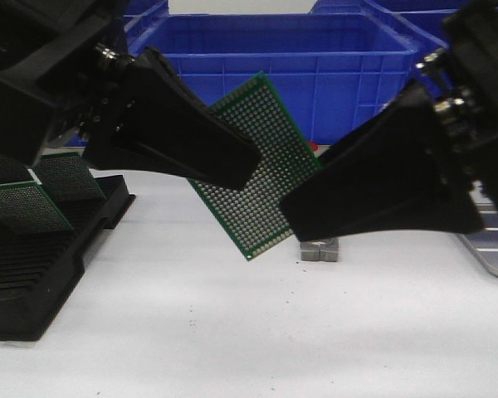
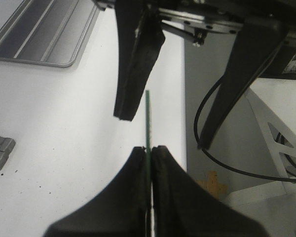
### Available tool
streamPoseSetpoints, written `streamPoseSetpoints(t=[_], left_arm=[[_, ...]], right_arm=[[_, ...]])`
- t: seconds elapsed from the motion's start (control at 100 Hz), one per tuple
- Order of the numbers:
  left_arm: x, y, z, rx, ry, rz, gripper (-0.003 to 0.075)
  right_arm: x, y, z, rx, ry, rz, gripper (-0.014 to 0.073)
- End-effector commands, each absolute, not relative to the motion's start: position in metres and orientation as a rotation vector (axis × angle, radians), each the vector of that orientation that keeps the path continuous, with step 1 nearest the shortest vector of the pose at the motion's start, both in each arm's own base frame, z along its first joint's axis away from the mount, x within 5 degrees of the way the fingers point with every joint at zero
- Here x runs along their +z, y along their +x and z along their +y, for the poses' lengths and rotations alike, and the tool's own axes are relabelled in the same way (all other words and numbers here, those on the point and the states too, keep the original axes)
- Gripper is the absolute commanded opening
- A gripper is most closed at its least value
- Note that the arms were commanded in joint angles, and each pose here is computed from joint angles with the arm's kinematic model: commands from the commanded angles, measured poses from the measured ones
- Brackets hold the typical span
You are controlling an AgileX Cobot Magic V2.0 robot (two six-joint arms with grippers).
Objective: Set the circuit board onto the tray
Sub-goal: 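Bring the right gripper to the held board and grasp its edge, then open the left gripper and carry the board away with the right gripper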
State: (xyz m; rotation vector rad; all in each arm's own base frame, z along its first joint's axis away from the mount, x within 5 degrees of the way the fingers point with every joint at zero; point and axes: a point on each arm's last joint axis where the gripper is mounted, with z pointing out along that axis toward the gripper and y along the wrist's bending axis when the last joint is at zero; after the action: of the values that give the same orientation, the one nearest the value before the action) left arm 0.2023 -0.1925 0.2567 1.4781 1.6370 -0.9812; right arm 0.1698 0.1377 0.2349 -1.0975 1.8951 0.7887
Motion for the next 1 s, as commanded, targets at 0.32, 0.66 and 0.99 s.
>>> streamPoseSetpoints(t=[0.32, 0.66, 0.99], left_arm=[[0.275, 0.200, -0.196, -1.044, 1.419, 1.578, -0.0017], [0.275, 0.200, -0.196, -1.046, 1.420, 1.577, 0.0186], [0.275, 0.201, -0.196, -1.032, 1.414, 1.583, 0.0517]], right_arm=[[0.240, 0.191, 0.155, 0.923, -1.057, 1.875, 0.0031], [0.241, 0.189, 0.156, 0.958, -1.067, 1.865, -0.0069], [0.237, 0.185, 0.155, 1.132, -0.826, 2.116, -0.0069]])
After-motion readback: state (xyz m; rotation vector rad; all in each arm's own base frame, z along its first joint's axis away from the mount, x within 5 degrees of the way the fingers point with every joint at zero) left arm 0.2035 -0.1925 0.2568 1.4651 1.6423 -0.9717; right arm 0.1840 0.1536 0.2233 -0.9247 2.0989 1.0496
